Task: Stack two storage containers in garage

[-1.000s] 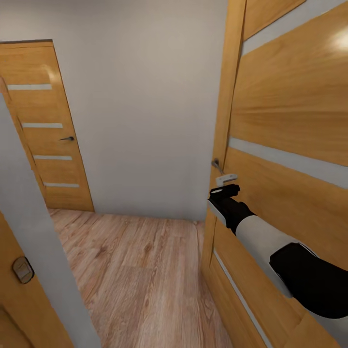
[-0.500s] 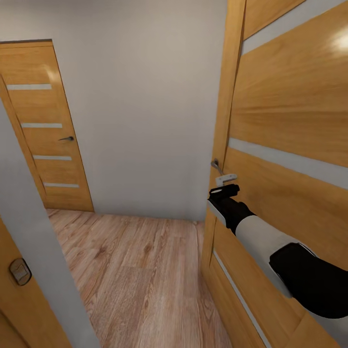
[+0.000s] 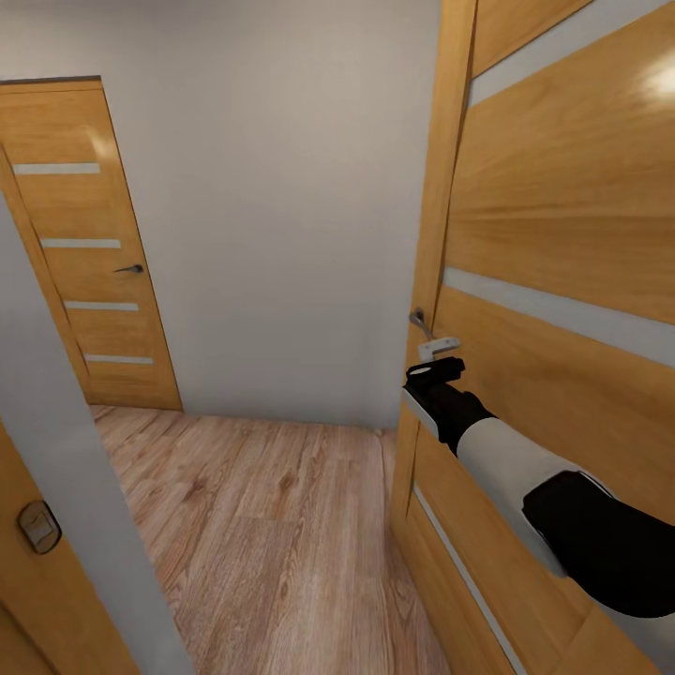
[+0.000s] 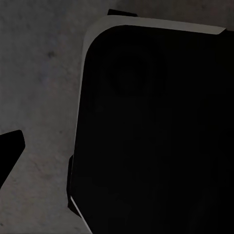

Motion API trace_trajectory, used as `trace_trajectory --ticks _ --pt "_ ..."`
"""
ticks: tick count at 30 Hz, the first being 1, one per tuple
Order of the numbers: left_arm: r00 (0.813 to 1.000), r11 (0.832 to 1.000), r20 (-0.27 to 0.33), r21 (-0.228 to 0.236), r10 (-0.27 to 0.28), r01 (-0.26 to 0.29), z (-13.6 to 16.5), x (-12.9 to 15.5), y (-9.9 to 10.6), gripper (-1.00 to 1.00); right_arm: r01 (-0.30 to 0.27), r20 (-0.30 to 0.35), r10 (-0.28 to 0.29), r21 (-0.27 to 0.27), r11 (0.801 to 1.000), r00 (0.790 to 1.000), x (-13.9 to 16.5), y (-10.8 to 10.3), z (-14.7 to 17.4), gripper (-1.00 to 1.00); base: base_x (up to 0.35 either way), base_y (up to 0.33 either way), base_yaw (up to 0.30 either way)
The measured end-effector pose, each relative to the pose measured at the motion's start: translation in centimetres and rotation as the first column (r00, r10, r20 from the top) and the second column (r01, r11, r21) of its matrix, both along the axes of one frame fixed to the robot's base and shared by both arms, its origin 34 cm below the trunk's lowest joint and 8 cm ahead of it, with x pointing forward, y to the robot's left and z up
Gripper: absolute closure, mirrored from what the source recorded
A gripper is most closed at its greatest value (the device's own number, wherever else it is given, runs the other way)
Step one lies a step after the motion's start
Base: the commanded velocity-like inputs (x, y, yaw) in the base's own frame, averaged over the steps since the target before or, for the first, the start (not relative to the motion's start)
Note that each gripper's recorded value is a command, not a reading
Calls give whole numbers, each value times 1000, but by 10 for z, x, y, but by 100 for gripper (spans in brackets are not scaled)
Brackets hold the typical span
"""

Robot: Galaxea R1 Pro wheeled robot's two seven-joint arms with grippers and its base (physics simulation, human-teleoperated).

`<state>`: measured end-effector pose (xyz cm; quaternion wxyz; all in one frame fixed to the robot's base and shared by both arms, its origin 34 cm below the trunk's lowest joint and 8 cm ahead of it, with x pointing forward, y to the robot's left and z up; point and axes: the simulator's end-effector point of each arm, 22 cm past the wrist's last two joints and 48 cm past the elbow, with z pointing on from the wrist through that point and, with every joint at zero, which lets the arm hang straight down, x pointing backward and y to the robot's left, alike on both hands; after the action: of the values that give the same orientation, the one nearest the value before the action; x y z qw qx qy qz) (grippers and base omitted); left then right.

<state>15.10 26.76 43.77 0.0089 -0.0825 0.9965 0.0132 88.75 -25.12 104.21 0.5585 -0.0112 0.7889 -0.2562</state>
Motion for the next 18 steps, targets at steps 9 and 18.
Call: trace_trajectory --ticks 9,18 --pt "1000 1000 -1 0 -1 1 0 0 0 -100 0 0 0 0 1000 1000 0 0 0 -100 115 0 0" --pt "1000 1000 -1 0 -2 2 0 0 0 -100 2 1 -2 -2 1000 1000 0 -2 1 -100 286 0 0"
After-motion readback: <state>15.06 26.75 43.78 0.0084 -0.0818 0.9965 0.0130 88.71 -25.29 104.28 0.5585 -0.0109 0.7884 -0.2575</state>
